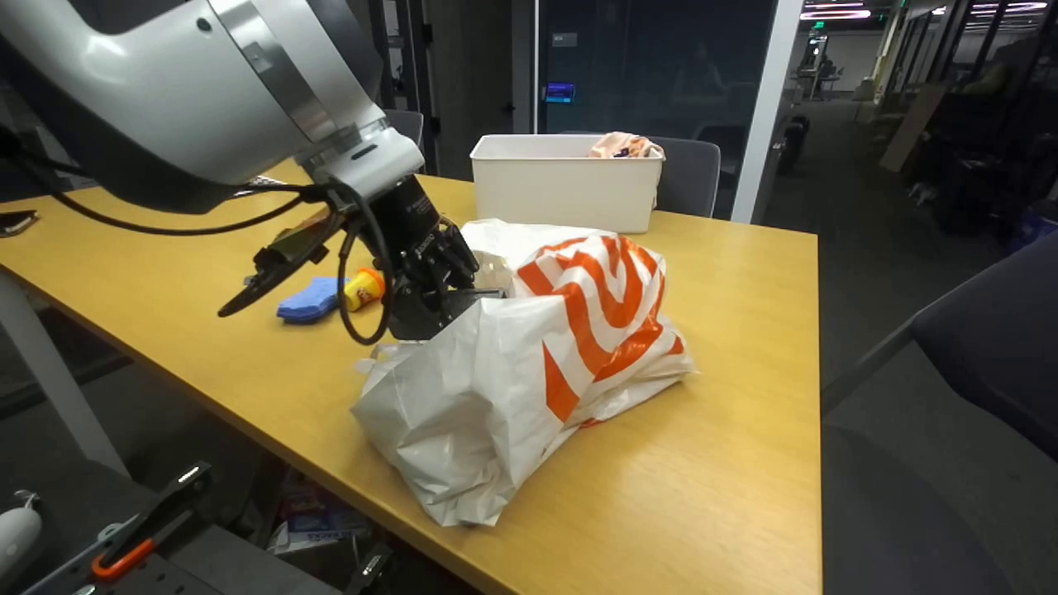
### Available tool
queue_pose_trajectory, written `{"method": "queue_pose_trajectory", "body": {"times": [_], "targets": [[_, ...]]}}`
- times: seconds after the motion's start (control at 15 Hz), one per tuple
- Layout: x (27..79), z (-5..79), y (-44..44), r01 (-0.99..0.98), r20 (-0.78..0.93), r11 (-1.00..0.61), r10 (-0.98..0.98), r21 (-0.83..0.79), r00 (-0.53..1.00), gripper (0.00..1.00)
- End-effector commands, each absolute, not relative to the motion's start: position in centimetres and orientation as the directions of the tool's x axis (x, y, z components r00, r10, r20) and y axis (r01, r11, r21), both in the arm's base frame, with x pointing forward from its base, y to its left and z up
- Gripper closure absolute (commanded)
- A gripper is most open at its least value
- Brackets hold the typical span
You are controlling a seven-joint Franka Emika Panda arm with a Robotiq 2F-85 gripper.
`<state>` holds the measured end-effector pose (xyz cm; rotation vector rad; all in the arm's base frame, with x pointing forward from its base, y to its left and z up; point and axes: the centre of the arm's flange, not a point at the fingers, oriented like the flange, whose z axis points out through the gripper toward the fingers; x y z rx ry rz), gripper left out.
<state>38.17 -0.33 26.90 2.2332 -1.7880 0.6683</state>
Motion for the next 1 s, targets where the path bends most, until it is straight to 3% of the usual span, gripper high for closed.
{"method": "queue_pose_trajectory", "body": {"times": [0.0,0.13,0.2,0.27,0.47,0.53,0.67,0.93], "targets": [[40.8,27.0,-1.9,-0.962,0.511,-0.192,-0.857,-0.192,0.069,0.69],[41.9,27.3,-2.9,-0.961,0.536,-0.180,-0.843,-0.208,0.042,0.69],[42.2,27.5,-3.3,-0.961,0.550,-0.174,-0.835,-0.214,0.029,0.19],[42.1,27.4,-3.7,-0.960,0.548,-0.166,-0.836,-0.224,0.017,0.19],[41.0,25.8,-3.8,-0.965,0.515,-0.179,-0.855,-0.194,0.055,0.01],[41.1,27.0,-3.6,-0.968,0.532,-0.166,-0.846,-0.189,0.041,0.15],[40.8,26.0,-3.5,-0.970,0.521,-0.171,-0.852,-0.172,0.058,0.01],[40.5,27.4,-2.0,-0.984,0.529,-0.146,-0.846,-0.107,0.068,0.00]]}}
